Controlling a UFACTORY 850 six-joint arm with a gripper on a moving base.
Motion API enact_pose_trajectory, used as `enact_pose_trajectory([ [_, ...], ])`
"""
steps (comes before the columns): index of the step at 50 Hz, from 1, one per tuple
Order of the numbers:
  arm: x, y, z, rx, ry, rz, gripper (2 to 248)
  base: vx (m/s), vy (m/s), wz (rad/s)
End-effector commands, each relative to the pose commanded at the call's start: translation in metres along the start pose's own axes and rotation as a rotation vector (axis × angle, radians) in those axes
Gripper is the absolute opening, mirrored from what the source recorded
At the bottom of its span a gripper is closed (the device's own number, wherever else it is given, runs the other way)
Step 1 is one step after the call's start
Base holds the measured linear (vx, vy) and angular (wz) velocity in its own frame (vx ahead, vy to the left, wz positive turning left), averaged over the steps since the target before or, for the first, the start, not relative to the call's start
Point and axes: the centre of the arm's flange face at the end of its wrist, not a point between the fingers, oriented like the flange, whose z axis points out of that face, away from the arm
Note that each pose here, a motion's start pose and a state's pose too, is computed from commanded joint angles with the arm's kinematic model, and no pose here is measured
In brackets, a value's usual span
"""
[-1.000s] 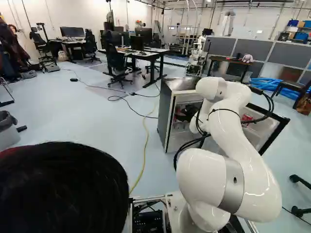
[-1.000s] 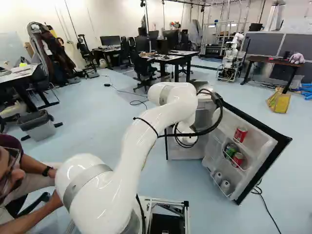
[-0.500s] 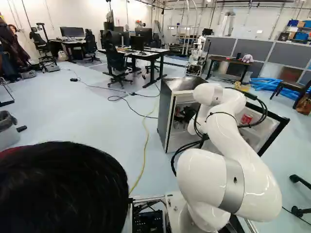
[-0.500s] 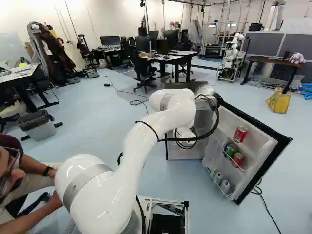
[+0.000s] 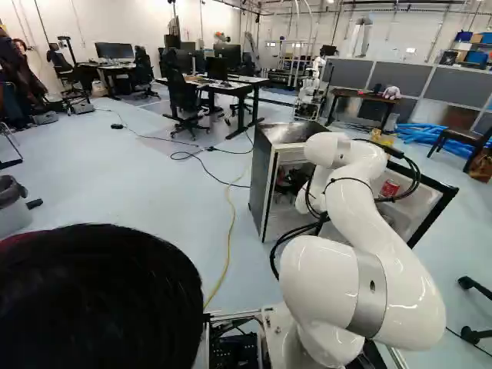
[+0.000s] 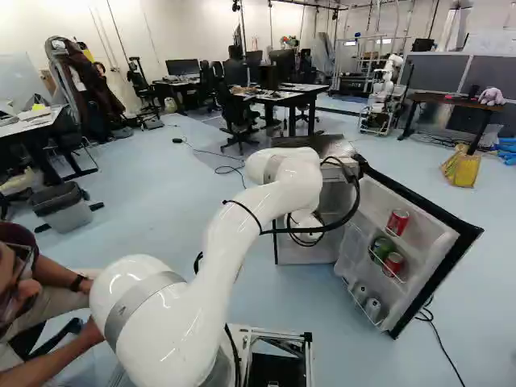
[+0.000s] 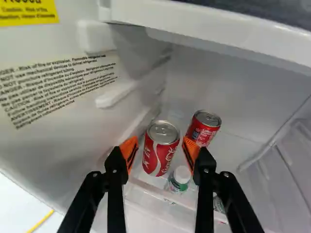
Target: Grab a drink from the fridge
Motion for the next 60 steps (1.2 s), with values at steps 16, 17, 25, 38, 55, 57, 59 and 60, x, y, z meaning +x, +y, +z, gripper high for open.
enact_pose_trajectory([
  [16,-0.0001,0.0018,0.0055,0.000,0.008,-0.009,148,0.000,0.000,0.000],
  [17,-0.0001,0.0021,0.0062,0.000,0.009,-0.010,148,0.000,0.000,0.000],
  [25,-0.0003,0.0032,0.0091,0.000,0.013,-0.015,148,0.000,0.000,0.000],
  [38,-0.0003,0.0034,0.0096,0.000,0.014,-0.016,148,0.000,0.000,0.000],
  [55,-0.0003,0.0034,0.0096,0.000,0.014,-0.016,88,0.000,0.000,0.000],
  [57,-0.0003,0.0034,0.0096,0.000,0.014,-0.016,88,0.000,0.000,0.000],
  [59,-0.0003,0.0034,0.0096,0.000,0.014,-0.016,88,0.000,0.000,0.000],
  [60,-0.0003,0.0034,0.0096,0.000,0.014,-0.016,88,0.000,0.000,0.000],
])
